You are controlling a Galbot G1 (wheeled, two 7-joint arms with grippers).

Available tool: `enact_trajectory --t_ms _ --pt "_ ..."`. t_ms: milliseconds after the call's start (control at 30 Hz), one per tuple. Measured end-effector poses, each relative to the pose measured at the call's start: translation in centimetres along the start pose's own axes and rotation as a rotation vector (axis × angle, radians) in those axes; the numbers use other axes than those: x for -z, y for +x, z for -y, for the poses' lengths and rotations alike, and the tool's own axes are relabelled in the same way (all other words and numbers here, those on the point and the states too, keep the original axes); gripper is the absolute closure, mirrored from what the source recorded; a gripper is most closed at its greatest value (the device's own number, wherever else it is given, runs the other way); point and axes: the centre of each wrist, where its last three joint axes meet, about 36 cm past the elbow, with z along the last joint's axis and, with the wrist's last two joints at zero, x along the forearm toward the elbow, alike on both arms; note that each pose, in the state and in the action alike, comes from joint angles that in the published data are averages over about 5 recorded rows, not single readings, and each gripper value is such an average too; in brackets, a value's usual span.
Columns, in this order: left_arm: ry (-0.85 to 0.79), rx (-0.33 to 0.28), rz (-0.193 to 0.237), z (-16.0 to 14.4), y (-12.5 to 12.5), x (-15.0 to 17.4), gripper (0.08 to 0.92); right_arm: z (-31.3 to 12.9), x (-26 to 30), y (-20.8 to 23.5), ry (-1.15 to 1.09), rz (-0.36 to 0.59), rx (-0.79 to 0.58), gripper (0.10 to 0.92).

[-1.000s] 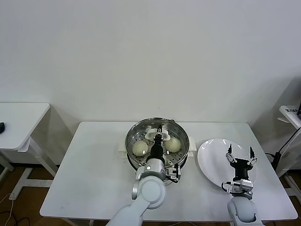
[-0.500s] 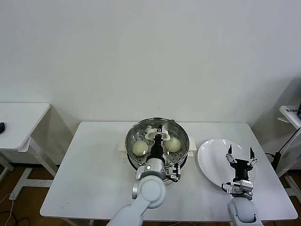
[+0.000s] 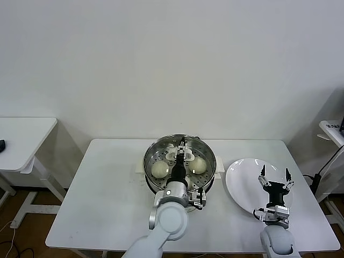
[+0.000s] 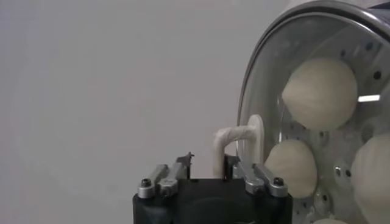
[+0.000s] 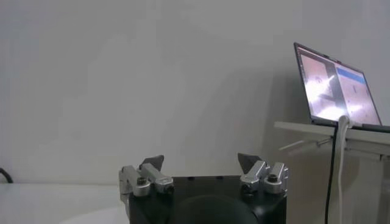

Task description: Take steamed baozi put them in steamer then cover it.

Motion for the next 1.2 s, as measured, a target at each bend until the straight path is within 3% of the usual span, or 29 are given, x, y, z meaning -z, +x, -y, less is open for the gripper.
enact_trajectory --t_ms 300,600,867,1200 --pt "0.022 -0.002 0.015 -0.6 1.4 -0.6 0.188 0.0 0.3 -0.3 -0.002 0.008 -0.002 0.200" --pt "0.077 -0.006 0.032 -1.9 3.7 -2.5 0.177 0.1 0.4 -0.6 -0.001 0.013 -0.005 0.200" --pt "0.188 -0.038 0.063 -4.2 5.9 -6.3 0.177 0.2 0.4 -0.8 -0.003 0.017 0.006 0.200" --pt "0.496 -0.010 0.072 -5.1 4.0 -13.7 0.177 0.3 1.0 -0.2 -0.050 -0.020 0.079 0.200"
